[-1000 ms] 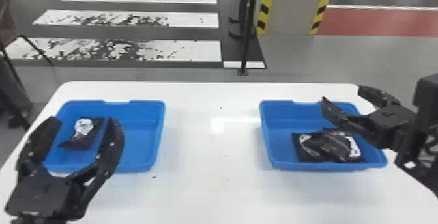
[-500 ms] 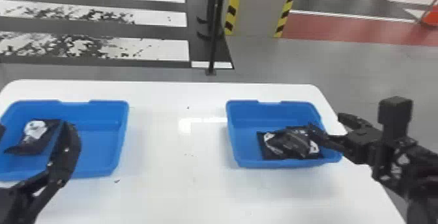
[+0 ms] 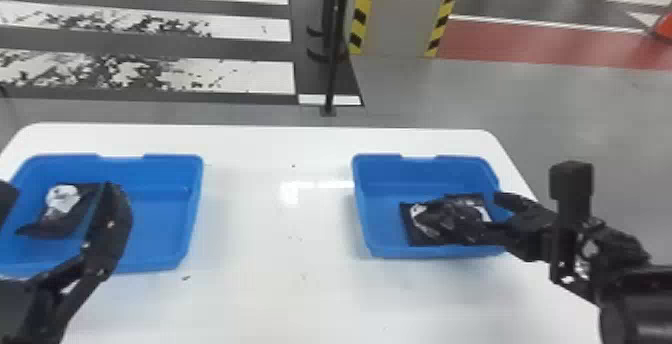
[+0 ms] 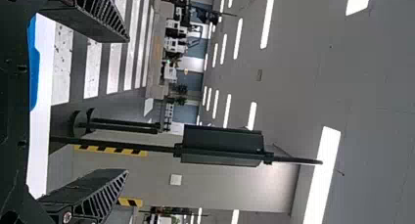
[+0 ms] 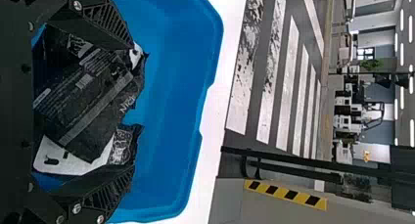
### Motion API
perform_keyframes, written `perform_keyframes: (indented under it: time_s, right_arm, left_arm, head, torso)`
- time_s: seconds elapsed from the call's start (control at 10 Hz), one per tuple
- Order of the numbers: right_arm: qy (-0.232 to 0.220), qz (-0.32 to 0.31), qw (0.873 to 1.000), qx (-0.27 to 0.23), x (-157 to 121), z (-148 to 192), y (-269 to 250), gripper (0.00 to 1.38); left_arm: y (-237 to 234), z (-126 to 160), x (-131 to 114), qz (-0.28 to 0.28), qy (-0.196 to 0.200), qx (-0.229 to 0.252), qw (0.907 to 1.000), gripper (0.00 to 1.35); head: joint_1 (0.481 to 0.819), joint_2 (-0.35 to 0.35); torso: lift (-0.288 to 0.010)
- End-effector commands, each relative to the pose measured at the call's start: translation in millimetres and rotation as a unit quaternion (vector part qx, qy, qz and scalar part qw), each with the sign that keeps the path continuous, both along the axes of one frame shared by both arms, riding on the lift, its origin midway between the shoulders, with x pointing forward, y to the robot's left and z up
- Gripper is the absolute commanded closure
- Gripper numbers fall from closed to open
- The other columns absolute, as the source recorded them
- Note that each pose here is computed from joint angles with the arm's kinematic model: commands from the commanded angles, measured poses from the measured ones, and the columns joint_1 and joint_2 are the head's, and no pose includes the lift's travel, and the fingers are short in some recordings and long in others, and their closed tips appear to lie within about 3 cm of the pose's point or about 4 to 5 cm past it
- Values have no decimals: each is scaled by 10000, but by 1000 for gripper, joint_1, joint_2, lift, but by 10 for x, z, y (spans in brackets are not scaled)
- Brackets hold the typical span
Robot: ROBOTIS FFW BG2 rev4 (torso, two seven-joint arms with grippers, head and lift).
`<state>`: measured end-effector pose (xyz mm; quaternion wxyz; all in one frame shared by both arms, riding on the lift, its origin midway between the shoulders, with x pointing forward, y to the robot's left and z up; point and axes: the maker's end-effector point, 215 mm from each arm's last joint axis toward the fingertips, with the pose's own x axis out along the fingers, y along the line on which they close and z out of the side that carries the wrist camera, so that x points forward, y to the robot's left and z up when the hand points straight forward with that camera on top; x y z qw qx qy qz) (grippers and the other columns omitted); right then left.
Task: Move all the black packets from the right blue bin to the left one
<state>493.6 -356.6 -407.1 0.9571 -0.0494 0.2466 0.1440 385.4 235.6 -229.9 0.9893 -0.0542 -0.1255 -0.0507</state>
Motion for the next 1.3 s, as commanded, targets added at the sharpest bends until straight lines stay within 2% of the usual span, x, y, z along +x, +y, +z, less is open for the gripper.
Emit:
perform_keyframes:
  time_s: [0.0, 0.4, 0.7, 1.0, 1.1, 1.2]
  right_arm:
    - [88, 1, 9998, -155, -3, -48, -19, 167]
    - [371, -144, 9979, -505, -70, -164, -231, 168]
    - [604, -18, 9972, -435, -27, -389, -144, 168]
    - [748, 202, 9966, -269, 105, -585, 43, 170]
    - [780, 259, 9963, -263, 109, -607, 94, 248]
    - [820, 261, 9959, -265, 98, -601, 115, 679]
  left_arm:
    - [-3, 5, 9, -8, -3, -9, 10000, 79]
    - [-17, 16, 12, -29, -28, -28, 10000, 79]
    - [-49, 3, 21, -67, -40, -46, 10000, 81]
    - [-81, -13, 25, -98, -40, -65, 9999, 81]
    - [-87, -12, 22, -106, -52, -75, 9999, 81]
    - [-80, -23, 19, -100, -53, -95, 9999, 82]
  head:
    - [695, -155]
    - [695, -171]
    - [695, -186]
    - [695, -170]
    - [695, -160]
    - [695, -155]
  torso:
    - [-140]
    - [-140]
    - [-140]
    - [-140]
    - [-140]
    - [-140]
